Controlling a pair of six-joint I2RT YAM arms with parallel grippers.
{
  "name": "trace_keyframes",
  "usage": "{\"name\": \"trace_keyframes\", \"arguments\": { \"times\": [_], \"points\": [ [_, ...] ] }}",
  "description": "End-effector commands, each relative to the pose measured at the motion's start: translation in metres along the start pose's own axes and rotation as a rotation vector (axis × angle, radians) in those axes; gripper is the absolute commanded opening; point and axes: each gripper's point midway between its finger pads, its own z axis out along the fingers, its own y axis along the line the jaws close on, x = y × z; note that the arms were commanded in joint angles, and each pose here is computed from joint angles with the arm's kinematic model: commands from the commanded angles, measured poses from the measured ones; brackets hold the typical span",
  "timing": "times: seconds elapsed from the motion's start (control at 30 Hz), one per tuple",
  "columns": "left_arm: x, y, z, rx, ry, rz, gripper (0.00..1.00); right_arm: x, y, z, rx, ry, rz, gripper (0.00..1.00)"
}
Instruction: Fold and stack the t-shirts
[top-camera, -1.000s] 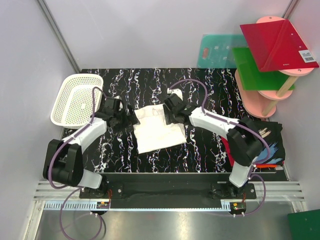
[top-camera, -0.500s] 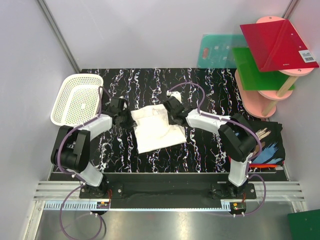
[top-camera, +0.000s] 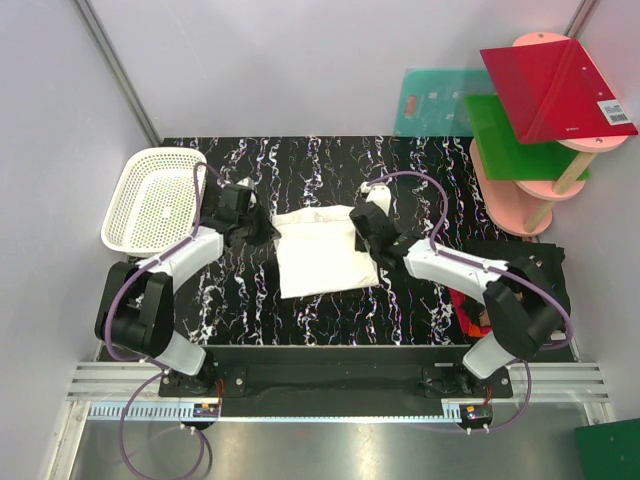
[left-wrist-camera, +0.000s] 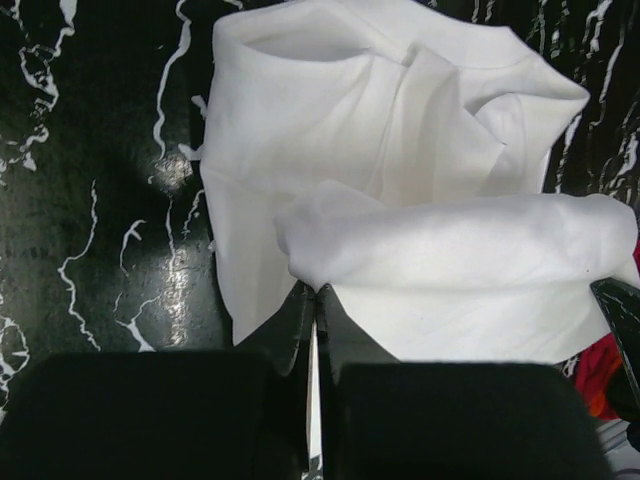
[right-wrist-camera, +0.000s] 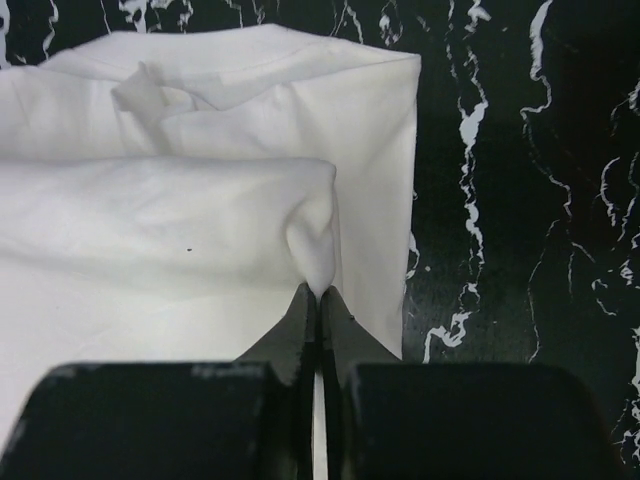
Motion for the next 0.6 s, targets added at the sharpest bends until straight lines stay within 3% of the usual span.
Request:
{"name": "trace_keyframes", "arguments": {
  "times": [0.0,0.3,0.57],
  "points": [
    [-0.041,-0.031,-0.009,0.069,-0.131,0.019,0.00,-0.038,-0.021,-0.009,0.094,-0.183,0.092,0.00],
    [-0.066,-0.042,0.022,0.058,-0.138,0.028,0.00,-0.043,-0.020,0.044,0.168,-0.184,0.088,0.00],
    [-0.071,-0.037,0.075,0.011,-0.055,0.010,0.00,-0.031,-0.052,0.102,0.272,-0.075,0.162,0.00]
  ]
}}
